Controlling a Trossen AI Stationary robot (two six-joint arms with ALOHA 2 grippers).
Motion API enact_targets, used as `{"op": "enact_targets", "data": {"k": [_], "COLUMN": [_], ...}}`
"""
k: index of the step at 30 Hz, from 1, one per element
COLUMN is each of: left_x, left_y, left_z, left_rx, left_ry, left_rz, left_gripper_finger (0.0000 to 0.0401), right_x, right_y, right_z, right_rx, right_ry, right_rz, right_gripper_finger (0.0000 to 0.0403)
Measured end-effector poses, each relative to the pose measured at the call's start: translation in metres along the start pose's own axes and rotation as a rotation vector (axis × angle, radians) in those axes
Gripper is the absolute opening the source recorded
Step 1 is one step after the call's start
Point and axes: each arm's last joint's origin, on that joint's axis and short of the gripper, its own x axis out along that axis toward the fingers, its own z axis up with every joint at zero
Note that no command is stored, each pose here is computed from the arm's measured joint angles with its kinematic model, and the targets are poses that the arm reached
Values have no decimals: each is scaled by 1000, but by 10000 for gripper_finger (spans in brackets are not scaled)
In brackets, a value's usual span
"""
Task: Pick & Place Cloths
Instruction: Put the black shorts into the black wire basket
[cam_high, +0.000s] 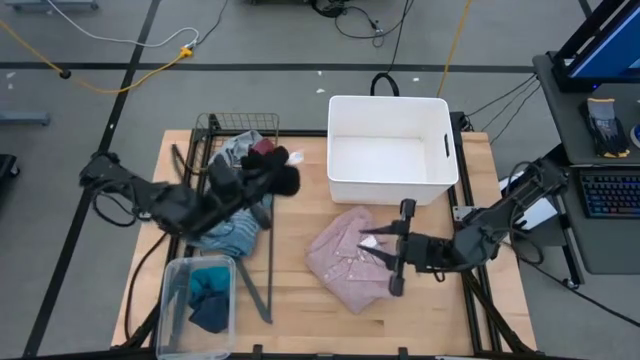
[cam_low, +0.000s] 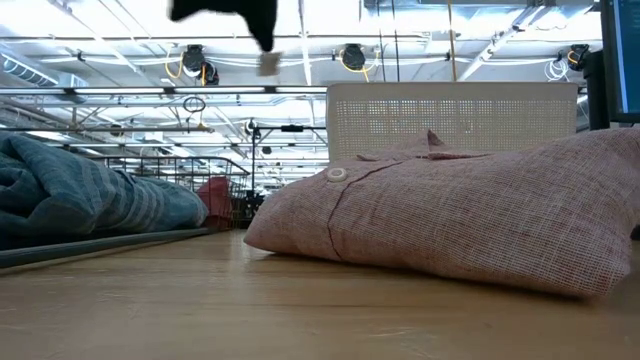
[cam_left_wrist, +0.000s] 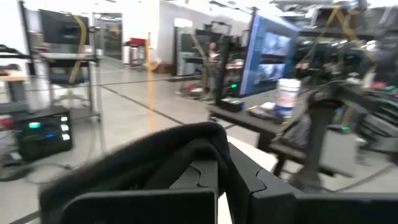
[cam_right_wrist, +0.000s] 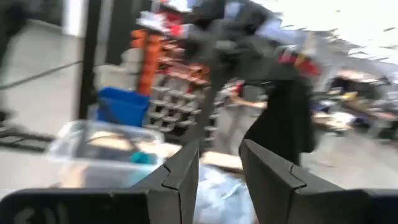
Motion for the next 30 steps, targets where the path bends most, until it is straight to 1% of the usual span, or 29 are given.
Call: {"op": "enact_targets", "data": {"k": [2,4,6,7,9,11,15,17,23,26,30], "left_x": [12,24,34,39,46,50,55,60,76,85,99], "left_y": [9,21,38,48,71,92,134,154,203,223,245], "left_z": [-2,-4,-4,-4,-5,-4,2,6,12,11,4], "left_rx": [17,26,-3,-25,-40,-37,-21,-19,-36,-56,-87], "left_ry": [13,45,91,115,171,207,242,248,257,270,312], "left_rz": [29,21,12,25,73,140,276,325,386,415,421], "left_gripper_finger": [1,1,1,1,1,1,1,1,0,0,0], "right_x": [-6,-13,-21,-25,-32,-40,-53,-58,-71,-75,-79], "right_y": [-2,-5,-9,-11,-16,-21,-35,-42,-62,-69,-74], "right_z": [-7,-15,-24,-29,-40,-50,-66,-72,-82,-86,-89], "right_rx": [25,48,57,61,64,82,113,133,162,178,183], "right_ry": [8,4,-1,-3,-2,0,-1,-27,-146,-175,-182], "right_rz": [74,140,209,241,296,319,299,282,216,192,175], "right_gripper_finger": [111,106,102,99,95,91,85,83,82,81,82]}}
